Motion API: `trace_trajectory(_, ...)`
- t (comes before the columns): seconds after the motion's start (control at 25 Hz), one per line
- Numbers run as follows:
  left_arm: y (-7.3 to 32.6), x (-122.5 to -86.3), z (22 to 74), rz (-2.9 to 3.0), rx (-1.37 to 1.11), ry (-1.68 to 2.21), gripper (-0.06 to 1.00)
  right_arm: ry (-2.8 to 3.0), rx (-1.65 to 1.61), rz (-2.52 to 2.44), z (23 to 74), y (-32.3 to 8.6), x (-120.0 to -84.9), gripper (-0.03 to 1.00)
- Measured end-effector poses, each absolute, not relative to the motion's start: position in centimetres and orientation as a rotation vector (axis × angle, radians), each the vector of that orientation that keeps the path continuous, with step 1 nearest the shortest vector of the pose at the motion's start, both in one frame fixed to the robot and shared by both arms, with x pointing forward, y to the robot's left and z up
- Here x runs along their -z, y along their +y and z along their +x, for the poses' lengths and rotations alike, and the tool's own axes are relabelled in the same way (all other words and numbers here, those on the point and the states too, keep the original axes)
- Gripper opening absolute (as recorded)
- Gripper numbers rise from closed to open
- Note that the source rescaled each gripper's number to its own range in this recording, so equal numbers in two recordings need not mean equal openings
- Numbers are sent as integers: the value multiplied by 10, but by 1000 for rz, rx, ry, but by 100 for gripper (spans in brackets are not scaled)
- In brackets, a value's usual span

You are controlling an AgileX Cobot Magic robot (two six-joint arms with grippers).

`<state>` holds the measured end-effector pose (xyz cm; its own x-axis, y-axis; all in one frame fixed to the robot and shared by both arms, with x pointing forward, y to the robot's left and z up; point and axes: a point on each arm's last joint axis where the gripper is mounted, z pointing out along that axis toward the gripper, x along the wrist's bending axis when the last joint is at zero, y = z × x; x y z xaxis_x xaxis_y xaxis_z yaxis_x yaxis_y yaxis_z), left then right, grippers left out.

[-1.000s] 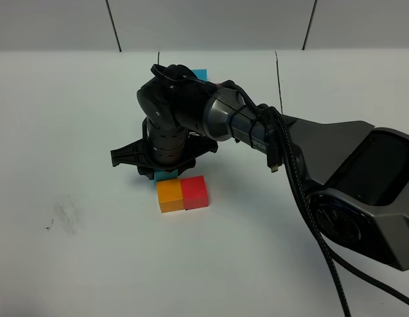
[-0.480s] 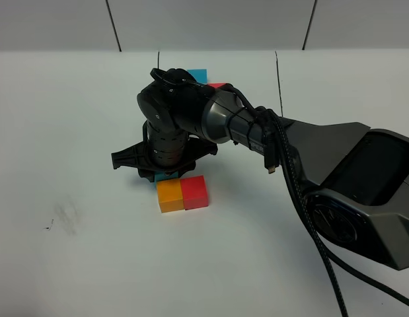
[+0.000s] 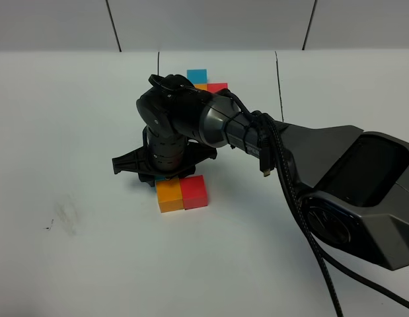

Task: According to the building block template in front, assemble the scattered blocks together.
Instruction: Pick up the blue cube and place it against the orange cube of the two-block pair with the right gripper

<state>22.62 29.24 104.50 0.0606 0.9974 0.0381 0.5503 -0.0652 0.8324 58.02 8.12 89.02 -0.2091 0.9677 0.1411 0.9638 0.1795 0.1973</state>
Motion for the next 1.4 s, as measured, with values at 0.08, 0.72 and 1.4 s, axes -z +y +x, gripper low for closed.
trace_trajectory(0.08,292,-1045,226,1692,-878,1560,0,2403,-377,1962,580,82,-890,43)
trace_trajectory(0.72,292,-1045,226,1693,-877,1561,0,2414,-375,1935,580,82,-889,43)
trace_trajectory(1.4,292,-1045,226,1693,-877,1561,0,2444,-375,1874,581,82,-889,43)
